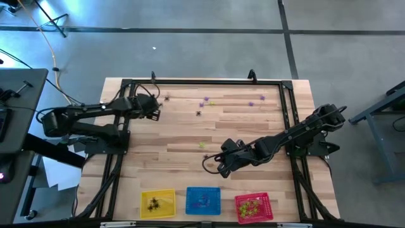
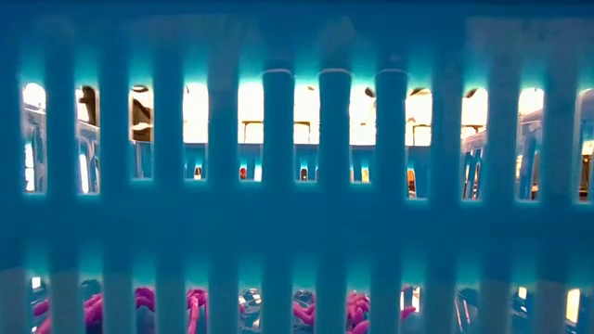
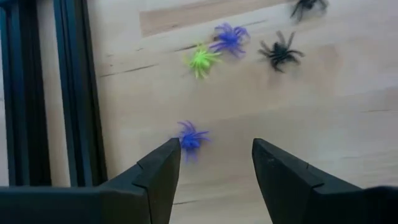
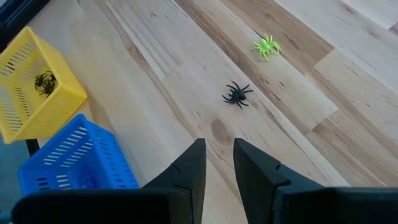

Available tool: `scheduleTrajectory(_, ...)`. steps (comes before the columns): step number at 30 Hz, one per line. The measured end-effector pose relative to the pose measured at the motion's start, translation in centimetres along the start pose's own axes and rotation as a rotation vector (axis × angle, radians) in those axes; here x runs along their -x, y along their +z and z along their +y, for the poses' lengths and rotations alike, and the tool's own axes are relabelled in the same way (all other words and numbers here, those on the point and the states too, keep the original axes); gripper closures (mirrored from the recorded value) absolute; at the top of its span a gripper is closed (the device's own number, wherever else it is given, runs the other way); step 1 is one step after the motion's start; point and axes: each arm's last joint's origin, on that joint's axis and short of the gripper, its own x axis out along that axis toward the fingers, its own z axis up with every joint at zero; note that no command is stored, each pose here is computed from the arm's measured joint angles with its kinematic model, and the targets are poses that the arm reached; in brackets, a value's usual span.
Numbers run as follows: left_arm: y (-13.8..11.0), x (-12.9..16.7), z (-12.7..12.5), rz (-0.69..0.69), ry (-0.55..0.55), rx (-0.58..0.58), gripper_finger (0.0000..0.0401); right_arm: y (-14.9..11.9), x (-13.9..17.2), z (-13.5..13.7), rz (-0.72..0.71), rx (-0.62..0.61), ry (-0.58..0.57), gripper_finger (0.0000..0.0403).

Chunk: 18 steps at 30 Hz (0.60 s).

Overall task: Sort Halloween decoration
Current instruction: Put the violet spider toy into the blue bin

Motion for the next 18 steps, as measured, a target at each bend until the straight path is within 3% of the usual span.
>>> scheduleTrajectory(18, 1.9, -4.7, 0.9, 0.234, -0.032, 0.017, 0.0215, 0.0, 0.0, 0.0, 0.000, 0.001, 0.000, 0.0324)
